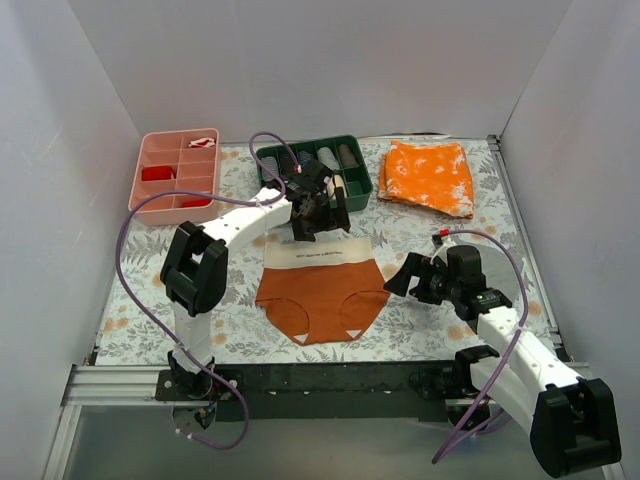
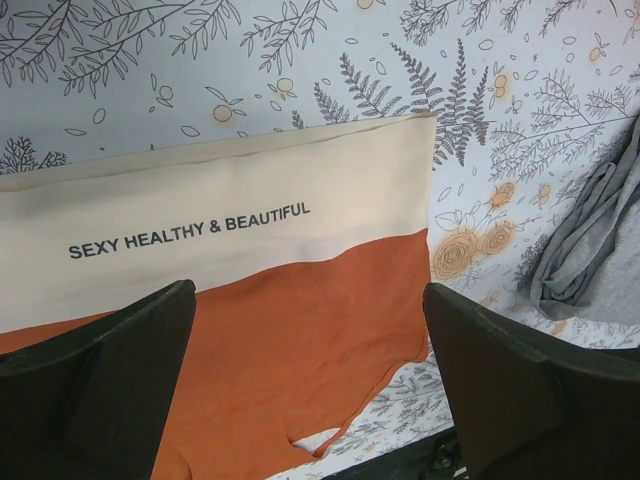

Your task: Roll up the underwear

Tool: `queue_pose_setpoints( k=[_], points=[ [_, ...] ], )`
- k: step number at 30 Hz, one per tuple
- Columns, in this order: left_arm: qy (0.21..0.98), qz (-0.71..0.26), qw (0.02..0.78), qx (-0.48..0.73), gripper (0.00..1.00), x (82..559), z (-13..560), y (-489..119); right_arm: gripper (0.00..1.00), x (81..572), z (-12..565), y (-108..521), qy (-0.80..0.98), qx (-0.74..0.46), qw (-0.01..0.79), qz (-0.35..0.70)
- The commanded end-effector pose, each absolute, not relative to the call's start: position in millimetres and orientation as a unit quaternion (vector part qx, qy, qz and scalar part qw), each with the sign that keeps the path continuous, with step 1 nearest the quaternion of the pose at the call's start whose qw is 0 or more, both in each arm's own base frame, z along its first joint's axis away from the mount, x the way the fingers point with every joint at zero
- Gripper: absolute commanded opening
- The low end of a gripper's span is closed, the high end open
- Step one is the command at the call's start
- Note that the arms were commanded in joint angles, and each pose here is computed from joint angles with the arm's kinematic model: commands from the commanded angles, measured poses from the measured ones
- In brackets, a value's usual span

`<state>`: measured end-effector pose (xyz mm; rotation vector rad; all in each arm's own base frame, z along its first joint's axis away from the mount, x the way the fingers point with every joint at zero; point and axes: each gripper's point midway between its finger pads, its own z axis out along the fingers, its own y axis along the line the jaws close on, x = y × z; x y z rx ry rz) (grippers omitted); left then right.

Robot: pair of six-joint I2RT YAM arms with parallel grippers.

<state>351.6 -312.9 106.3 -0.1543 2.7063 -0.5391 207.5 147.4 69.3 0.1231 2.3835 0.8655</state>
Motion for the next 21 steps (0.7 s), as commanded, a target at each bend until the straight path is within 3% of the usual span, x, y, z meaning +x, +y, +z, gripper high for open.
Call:
queue_pose_setpoints(
  k=[1,15,21],
  points=[
    [0.953,-0.203,0.218,-0.062,0.98,358.4,130.6,-313.8,0.99,216.7,83.9,148.2,0.886,0.013,0.331,0.326],
    [0.95,-0.223,0.214,-0.045,0.98,386.4,135.1,-347.5,0.99,217.1,94.2,162.2,0.866,0.048,0.319,0.383],
    [0.95,-0.228,0.21,-0.037,0.98,391.2,129.5,-355.2,0.99,214.7,87.2,158.9,0.886,0.029,0.293,0.358]
  ],
)
